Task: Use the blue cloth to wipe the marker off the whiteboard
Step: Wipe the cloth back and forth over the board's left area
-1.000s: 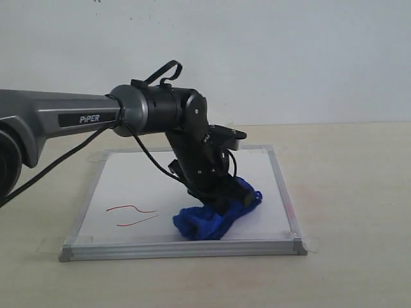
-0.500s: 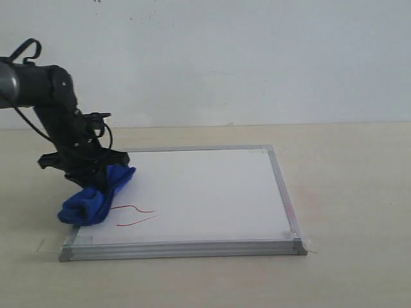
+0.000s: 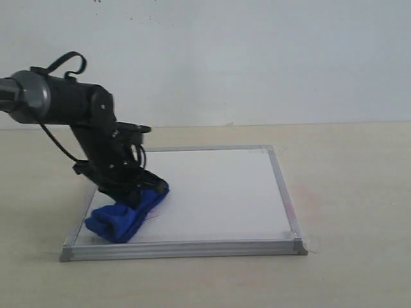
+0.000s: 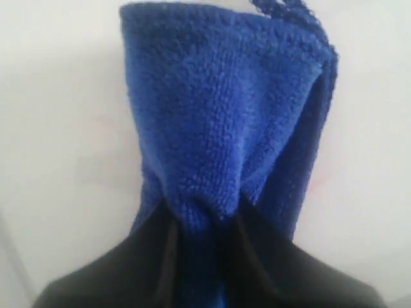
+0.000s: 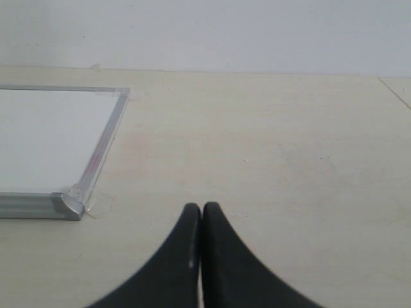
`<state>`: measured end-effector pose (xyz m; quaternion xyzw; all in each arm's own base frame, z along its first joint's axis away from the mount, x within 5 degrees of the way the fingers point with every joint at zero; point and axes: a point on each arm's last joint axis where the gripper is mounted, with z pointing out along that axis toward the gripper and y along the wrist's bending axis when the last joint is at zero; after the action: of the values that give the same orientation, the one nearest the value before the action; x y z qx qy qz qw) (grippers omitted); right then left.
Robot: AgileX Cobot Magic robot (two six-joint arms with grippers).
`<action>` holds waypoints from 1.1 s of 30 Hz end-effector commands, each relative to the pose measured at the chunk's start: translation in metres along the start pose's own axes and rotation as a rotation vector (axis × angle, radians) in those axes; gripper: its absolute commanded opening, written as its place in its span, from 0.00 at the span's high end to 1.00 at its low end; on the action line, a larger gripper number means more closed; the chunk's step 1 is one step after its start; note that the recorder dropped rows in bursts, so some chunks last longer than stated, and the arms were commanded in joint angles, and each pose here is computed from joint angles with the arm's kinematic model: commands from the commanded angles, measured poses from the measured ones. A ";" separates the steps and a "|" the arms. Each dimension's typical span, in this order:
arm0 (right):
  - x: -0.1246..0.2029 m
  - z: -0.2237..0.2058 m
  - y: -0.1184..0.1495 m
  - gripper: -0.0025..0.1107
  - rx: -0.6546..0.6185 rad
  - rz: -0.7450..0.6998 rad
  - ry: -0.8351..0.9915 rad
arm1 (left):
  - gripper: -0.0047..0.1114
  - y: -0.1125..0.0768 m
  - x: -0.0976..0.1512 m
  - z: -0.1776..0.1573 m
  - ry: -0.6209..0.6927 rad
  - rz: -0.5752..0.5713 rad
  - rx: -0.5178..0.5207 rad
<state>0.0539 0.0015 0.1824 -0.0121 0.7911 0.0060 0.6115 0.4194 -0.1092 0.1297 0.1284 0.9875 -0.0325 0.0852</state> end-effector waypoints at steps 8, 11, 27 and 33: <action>-0.001 0.000 0.000 0.98 0.005 0.001 -0.008 | 0.93 -0.142 0.018 0.020 -0.076 0.331 0.102; -0.001 0.000 0.000 0.98 0.005 0.001 -0.008 | 0.93 -0.097 0.015 0.022 0.008 0.285 -0.058; -0.001 0.000 0.000 0.98 0.005 0.001 -0.008 | 0.93 0.066 0.033 0.009 0.262 0.003 -0.006; -0.001 0.000 0.000 0.98 0.005 0.001 -0.008 | 0.93 0.009 0.028 0.011 0.258 0.075 0.175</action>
<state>0.0539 0.0016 0.1824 -0.0116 0.7911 0.0069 0.6115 0.4163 -0.0593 0.1299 0.1546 0.9865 -0.0494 0.0205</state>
